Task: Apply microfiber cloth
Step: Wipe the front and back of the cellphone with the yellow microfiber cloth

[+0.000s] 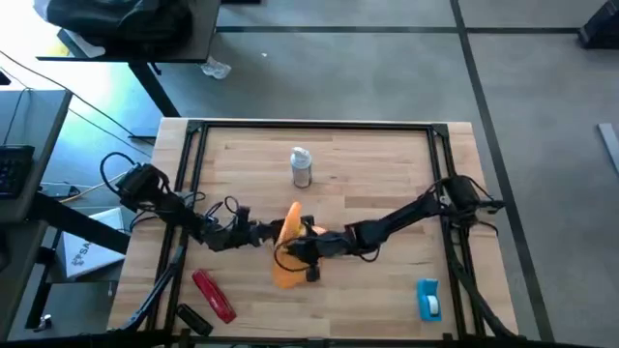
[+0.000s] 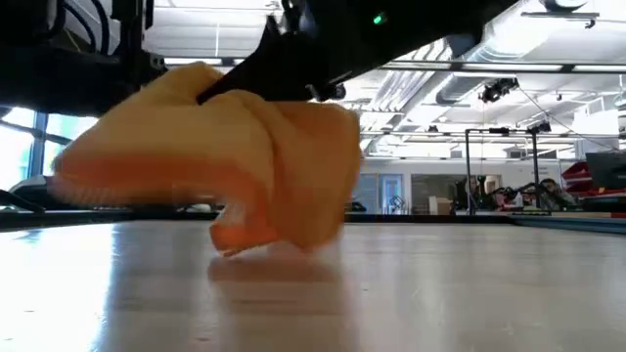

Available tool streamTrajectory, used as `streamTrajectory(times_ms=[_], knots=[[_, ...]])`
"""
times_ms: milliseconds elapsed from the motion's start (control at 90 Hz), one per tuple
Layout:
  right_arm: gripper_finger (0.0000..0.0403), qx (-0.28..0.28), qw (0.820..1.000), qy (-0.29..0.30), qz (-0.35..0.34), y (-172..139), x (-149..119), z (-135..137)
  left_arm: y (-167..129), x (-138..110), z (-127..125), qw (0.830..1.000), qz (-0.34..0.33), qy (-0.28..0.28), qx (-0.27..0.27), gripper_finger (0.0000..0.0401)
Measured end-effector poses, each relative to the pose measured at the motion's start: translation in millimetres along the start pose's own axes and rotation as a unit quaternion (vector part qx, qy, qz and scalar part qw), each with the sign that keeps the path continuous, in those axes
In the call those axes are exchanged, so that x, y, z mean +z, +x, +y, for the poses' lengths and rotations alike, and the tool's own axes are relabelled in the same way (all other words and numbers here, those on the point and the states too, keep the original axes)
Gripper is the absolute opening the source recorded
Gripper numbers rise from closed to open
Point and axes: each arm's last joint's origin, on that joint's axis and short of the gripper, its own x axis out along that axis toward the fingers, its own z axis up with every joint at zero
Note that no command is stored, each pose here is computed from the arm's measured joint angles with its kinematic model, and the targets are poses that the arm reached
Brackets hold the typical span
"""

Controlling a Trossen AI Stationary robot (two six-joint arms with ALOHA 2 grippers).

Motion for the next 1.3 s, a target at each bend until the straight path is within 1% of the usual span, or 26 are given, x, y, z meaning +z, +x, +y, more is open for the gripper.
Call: streamTrajectory(times_ms=[111,156,222,333,489,578,656,844,911,1056,1111,1300], knots=[[0.0000,0.019,1.000,0.001,0.001,-4,1,16,-4,5,0,1.000,-0.011,-0.006,-0.014,0.0015],[0.0000,0.016,1.000,-0.003,-0.002,-5,2,21,-5,7,0,1.000,-0.012,-0.009,-0.018,0.0015],[0.0000,-0.015,1.000,-0.016,-0.007,-7,4,26,-7,8,0,1.000,-0.014,-0.014,-0.022,0.0015],[0.0000,-0.088,0.995,-0.054,-0.007,-10,7,26,-10,7,0,1.000,-0.011,-0.014,-0.022,0.0015],[0.0000,-0.182,0.978,-0.101,-0.002,-10,12,8,-13,3,-2,1.000,0.001,-0.011,-0.026,0.0015],[0.0000,-0.206,0.972,-0.116,0.007,-7,11,-7,-14,1,-2,1.000,0.008,-0.002,-0.027,0.0015],[0.0000,-0.227,0.967,-0.116,0.007,-5,11,-23,-16,0,-2,0.999,0.017,0.002,-0.028,0.0015],[0.0000,-0.279,0.954,-0.108,-0.018,-3,17,-49,-18,-3,-5,0.998,0.033,-0.008,-0.043,0.0015],[0.0000,-0.282,0.952,-0.113,-0.024,-3,18,-51,-18,-2,-6,0.998,0.029,-0.011,-0.046,0.0015],[0.0000,-0.250,0.960,-0.120,-0.042,-4,21,-40,-15,2,-5,0.999,0.013,0.016,-0.041,0.0015],[0.0000,-0.245,0.961,-0.122,-0.046,-5,22,-33,-13,4,-5,0.999,0.012,0.016,-0.042,0.0015],[0.0000,-0.202,0.969,-0.131,-0.060,-10,25,-3,-9,10,-5,0.999,-0.013,0.009,-0.037,0.0015]])
